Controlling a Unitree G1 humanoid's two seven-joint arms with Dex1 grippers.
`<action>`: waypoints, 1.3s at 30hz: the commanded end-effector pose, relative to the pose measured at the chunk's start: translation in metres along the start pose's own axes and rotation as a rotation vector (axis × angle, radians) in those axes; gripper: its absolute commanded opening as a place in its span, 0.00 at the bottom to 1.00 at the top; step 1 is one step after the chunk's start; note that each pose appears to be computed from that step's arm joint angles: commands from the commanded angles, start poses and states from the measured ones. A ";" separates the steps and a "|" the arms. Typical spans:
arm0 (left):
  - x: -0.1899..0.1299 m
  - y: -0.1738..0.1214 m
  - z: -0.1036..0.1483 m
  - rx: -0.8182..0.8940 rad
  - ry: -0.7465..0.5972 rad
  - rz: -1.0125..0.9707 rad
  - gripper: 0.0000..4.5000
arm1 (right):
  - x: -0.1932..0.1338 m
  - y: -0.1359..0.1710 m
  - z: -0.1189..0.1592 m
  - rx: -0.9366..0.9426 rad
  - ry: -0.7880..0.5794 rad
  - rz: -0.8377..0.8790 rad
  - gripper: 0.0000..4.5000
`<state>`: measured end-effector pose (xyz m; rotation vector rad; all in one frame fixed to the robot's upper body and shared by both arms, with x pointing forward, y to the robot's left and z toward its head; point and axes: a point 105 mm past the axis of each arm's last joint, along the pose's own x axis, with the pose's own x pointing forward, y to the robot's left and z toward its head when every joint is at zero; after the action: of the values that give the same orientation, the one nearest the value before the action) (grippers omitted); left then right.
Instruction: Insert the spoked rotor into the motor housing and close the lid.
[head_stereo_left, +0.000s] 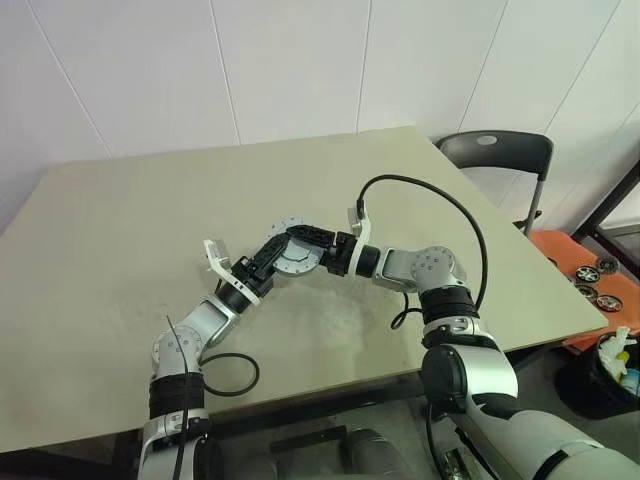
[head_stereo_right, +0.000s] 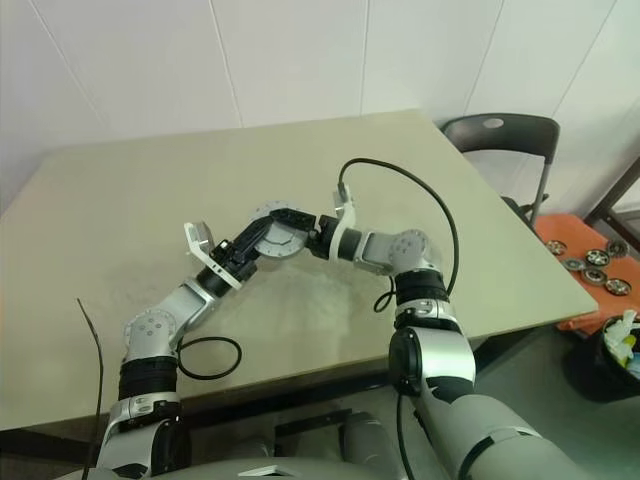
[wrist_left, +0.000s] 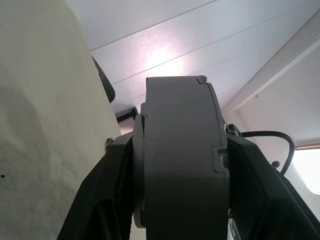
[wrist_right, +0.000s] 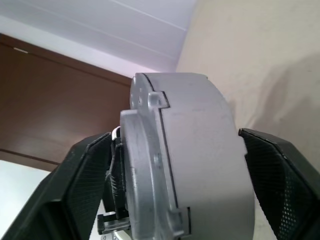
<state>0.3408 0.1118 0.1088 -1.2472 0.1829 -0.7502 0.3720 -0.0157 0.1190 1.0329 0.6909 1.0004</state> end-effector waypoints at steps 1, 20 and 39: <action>0.009 -0.027 0.015 0.073 -0.040 -0.100 0.52 | 0.002 0.005 0.008 -0.027 -0.013 -0.006 0.90; -0.042 -0.021 0.103 0.209 -0.398 0.017 0.52 | 0.008 0.003 0.011 -0.033 -0.027 -0.007 0.90; -0.141 -0.028 0.185 0.434 -0.647 0.259 0.52 | 0.012 -0.002 0.005 -0.031 0.000 -0.022 0.90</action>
<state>0.3219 0.3239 0.1351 -1.0044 -0.2295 -0.1248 0.3782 -0.0103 0.1036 1.0113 0.7232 0.9522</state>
